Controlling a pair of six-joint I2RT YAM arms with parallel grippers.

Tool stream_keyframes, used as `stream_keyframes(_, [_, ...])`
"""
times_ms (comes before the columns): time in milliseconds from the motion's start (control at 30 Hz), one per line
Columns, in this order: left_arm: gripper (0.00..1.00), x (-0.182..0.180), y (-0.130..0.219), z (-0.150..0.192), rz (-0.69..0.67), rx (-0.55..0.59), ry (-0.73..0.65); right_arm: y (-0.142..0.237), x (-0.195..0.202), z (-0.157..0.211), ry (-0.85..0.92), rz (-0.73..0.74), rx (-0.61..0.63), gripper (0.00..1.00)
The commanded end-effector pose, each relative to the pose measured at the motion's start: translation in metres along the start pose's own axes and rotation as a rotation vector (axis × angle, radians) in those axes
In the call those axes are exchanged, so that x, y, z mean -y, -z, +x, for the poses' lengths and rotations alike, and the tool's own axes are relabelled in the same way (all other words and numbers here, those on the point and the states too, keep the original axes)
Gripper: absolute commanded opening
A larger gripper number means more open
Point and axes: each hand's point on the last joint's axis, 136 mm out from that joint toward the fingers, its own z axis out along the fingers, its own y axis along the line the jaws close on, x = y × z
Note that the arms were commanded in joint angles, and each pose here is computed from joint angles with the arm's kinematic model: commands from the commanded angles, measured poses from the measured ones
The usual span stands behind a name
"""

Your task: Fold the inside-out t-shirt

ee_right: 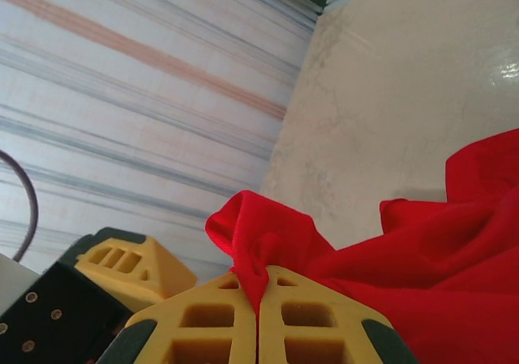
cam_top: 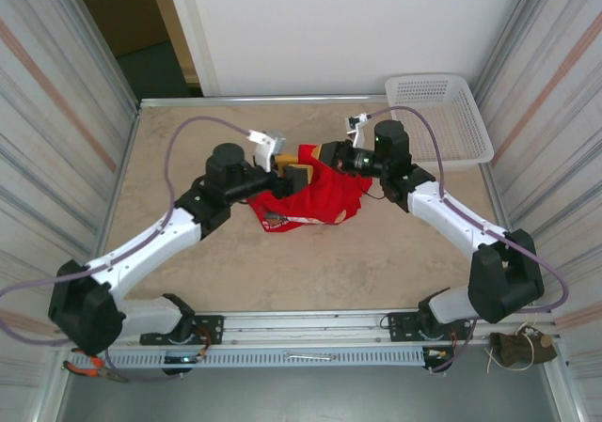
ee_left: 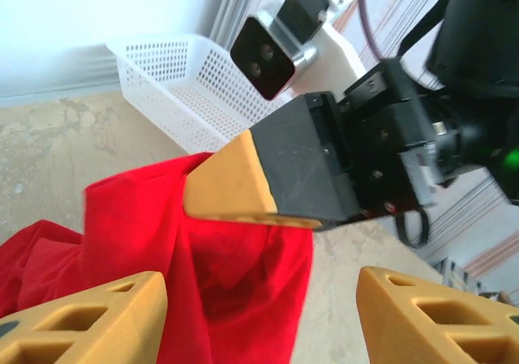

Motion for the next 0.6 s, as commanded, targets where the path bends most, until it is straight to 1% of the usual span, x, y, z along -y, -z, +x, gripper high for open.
stream_keyframes(0, [0.64,-0.016,-0.016,0.016,-0.072,-0.062,-0.057,0.002,-0.01,-0.007,0.048,0.004,0.023,0.0])
stream_keyframes(67, [0.64,-0.023,-0.021,0.022,-0.105,-0.074,-0.063,0.002,-0.011,-0.007,0.048,0.004,0.023,0.0])
stream_keyframes(233, [0.64,-0.039,-0.021,0.035,-0.186,-0.072,-0.053,0.003,-0.014,-0.008,0.051,0.001,0.025,0.0])
stream_keyframes(333, [0.64,-0.047,-0.025,0.038,-0.213,-0.072,-0.04,0.002,-0.017,-0.008,0.054,-0.006,0.021,0.0])
stream_keyframes(567, [0.66,-0.053,-0.052,0.048,-0.191,-0.108,-0.022,0.001,-0.027,-0.01,0.052,-0.032,0.026,0.0])
